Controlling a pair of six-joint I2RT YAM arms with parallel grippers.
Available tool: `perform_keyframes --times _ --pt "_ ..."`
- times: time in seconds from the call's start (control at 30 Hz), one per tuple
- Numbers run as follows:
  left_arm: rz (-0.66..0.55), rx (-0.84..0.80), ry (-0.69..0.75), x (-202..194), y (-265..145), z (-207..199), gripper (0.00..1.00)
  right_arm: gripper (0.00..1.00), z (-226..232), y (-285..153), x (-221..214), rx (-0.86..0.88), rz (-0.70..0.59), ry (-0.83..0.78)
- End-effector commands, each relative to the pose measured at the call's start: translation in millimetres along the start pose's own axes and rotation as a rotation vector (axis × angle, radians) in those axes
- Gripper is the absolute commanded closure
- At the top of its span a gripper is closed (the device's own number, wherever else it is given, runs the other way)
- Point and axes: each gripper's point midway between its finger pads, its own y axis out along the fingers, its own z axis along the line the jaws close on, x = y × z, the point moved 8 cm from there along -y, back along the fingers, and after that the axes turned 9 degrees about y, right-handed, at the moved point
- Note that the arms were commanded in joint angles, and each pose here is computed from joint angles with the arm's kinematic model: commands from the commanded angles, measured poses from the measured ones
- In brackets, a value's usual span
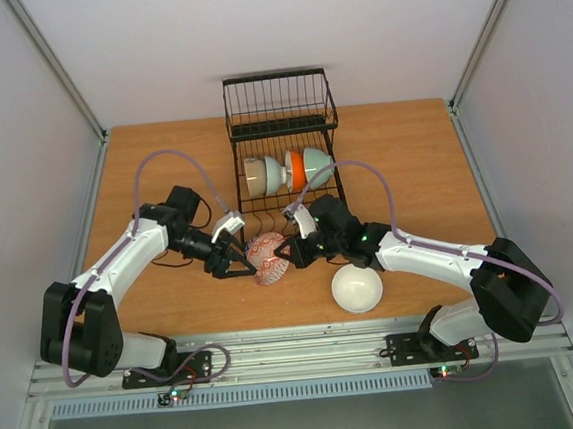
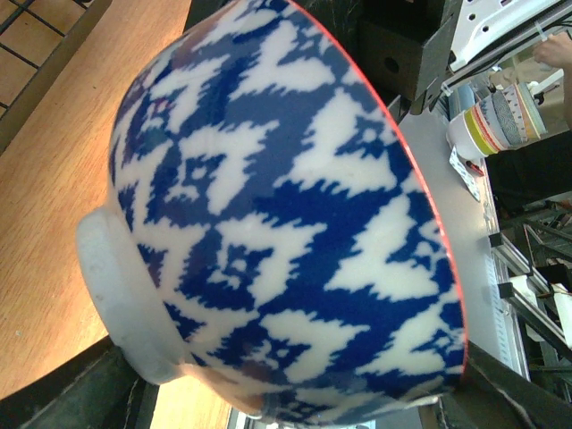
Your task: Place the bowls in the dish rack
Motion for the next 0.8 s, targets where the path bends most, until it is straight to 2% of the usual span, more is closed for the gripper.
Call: perform_keyframes --times 0.0,0.17,0.23,0.37,0.43,0.57,0.77 --pt "0.001 0.041 0.109 4 1 8 0.69 0.99 31 -6 13 0.201 -0.034 -0.051" --pt "0.001 0.041 0.116 4 1 8 0.93 0.99 32 -5 12 0.218 -0.022 -0.053" --pt "0.001 0.043 0.12 4 1 7 0.99 0.92 32 -5 13 0.216 -0.023 -0.053" --pt "0.004 0.064 0.131 3 1 8 1.0 0.64 30 -8 13 0.189 -0.044 -0.05" --pt "0.004 0.089 0.133 3 0 10 1.0 0.53 29 -10 13 0.163 -0.063 -0.048" --pt "-0.002 0.142 0.146 4 -2 11 0.99 0.39 25 -19 13 0.107 -0.114 -0.046" --pt "-0.013 0.265 0.165 8 -6 18 0.99 0.25 19 -37 12 -0.007 -0.189 -0.046"
